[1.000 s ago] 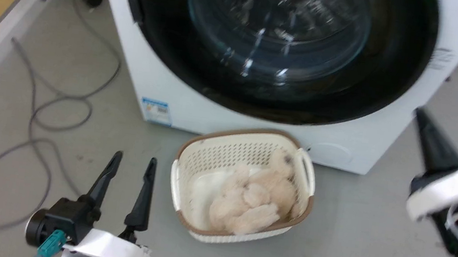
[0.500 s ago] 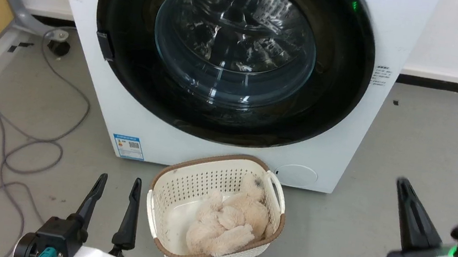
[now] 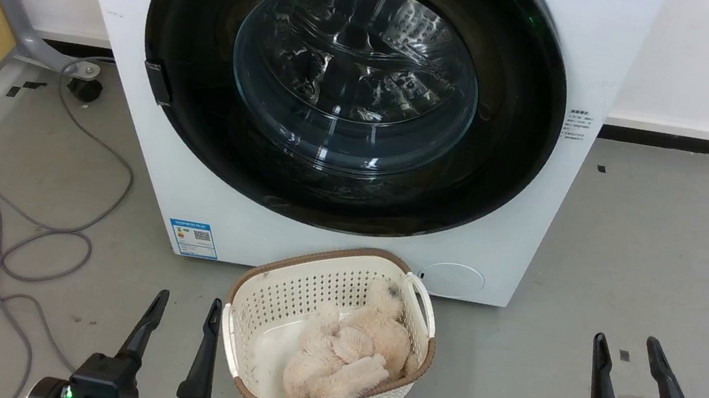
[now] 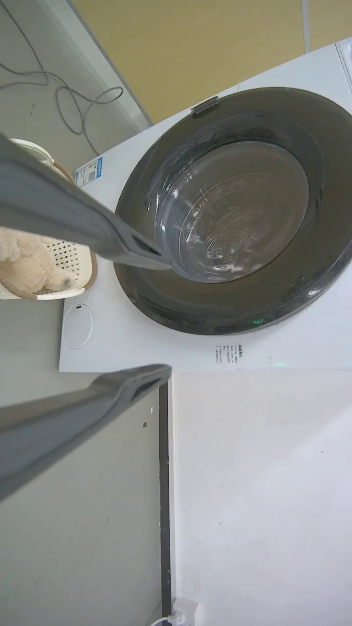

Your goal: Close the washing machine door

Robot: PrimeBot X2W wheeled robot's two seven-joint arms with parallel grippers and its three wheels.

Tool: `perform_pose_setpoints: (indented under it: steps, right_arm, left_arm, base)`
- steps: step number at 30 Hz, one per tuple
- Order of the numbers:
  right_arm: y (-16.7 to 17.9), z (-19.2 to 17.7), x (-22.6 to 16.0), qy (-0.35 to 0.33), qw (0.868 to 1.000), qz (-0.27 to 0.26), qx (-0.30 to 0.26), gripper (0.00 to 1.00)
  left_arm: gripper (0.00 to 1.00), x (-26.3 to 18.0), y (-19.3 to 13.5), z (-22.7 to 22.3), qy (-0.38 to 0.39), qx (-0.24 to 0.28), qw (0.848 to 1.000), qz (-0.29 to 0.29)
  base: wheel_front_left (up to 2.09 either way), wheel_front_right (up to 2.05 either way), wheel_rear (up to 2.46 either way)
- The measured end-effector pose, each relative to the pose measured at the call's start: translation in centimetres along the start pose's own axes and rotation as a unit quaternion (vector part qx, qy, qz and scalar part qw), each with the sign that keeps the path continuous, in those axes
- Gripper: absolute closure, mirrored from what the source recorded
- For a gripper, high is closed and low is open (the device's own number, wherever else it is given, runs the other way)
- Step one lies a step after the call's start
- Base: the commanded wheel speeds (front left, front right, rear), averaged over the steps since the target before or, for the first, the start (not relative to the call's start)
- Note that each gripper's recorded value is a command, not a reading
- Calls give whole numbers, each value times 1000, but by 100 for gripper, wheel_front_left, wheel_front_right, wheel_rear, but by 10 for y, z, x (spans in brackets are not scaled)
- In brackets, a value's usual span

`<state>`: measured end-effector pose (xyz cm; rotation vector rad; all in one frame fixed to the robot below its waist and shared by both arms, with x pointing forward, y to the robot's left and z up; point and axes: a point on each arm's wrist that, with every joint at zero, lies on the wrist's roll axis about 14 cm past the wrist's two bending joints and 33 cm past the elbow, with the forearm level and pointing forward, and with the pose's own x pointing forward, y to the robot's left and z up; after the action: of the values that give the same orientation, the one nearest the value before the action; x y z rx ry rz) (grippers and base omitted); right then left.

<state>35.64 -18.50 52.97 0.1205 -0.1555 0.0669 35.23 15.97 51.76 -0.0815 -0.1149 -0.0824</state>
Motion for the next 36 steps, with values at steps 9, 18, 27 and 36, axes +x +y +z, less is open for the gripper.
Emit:
perform_pose_setpoints:
  steps: [9, 18, 27, 36]
  right_arm:
    - [1, -4, -3, 6, 1000, -5, 3, 0]
    - [5, -6, -3, 8, 1000, 0, 6, 0]
    - [5, -7, -3, 11, 1000, 0, 6, 100]
    - [6, -10, -3, 22, 1000, 3, -1, 100]
  left_arm:
    - [0, -4, 0, -3, 6, 3, 1000, 5]
    - [0, -6, 5, -5, 7, -12, 1000, 19]
    - [100, -6, 5, -6, 11, -14, 1000, 19]
    - [100, -5, 6, -6, 17, -10, 1000, 19]
  base:
    - [0, 0, 0]
    - [0, 0, 0]
    - [0, 0, 0]
    - [0, 0, 0]
